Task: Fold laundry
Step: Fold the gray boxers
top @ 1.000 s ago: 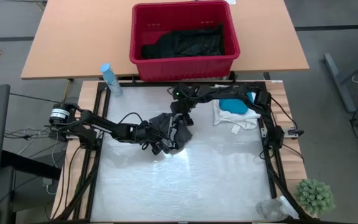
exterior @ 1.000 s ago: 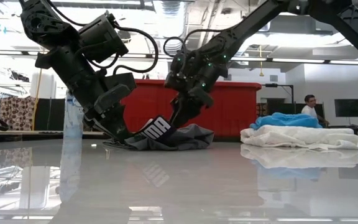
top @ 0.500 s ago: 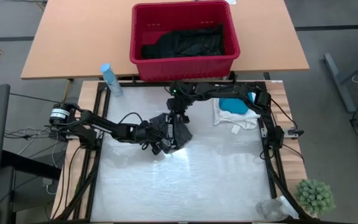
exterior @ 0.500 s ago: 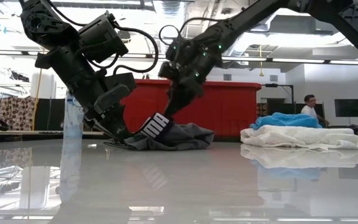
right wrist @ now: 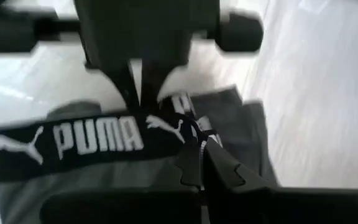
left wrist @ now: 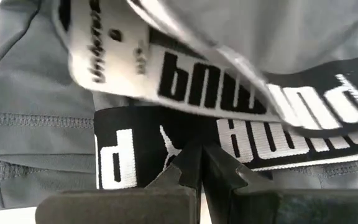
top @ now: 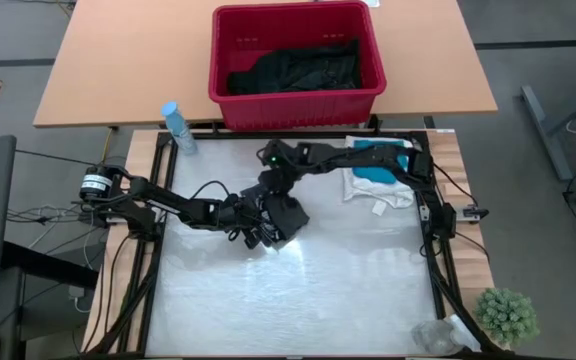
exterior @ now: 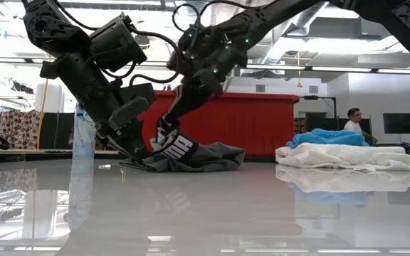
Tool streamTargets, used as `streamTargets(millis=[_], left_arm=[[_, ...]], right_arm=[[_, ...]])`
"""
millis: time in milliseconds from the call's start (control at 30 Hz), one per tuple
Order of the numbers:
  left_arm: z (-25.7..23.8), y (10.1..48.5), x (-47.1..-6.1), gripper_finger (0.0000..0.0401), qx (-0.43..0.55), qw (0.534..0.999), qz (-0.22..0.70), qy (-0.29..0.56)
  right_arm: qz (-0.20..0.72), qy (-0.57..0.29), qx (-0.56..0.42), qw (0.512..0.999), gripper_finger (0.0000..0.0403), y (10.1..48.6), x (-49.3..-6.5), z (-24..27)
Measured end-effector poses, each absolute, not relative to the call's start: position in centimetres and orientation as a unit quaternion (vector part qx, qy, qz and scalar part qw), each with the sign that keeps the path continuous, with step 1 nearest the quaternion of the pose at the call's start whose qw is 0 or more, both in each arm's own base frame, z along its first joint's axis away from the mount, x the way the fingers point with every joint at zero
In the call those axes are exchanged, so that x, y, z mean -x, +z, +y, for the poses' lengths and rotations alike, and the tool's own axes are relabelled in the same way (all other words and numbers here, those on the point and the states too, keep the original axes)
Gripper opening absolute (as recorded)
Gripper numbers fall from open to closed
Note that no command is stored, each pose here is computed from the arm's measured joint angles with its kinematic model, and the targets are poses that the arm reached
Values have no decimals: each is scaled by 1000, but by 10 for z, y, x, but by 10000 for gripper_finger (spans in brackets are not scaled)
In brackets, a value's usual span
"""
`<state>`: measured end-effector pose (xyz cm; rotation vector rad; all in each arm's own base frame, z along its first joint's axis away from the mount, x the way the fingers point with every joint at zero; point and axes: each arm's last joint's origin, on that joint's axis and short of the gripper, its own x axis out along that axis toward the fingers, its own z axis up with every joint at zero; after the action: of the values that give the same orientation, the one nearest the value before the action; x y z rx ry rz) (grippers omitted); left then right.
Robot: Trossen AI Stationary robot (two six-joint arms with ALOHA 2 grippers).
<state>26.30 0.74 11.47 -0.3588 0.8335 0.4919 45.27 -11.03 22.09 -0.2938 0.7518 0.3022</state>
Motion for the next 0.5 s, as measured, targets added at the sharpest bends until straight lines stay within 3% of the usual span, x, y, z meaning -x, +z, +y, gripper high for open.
streamTargets(millis=[500], left_arm=[[7,115,-263,0,177,869,396,236]], right_arm=[[339,140,140,920,61,225,-458,-107]])
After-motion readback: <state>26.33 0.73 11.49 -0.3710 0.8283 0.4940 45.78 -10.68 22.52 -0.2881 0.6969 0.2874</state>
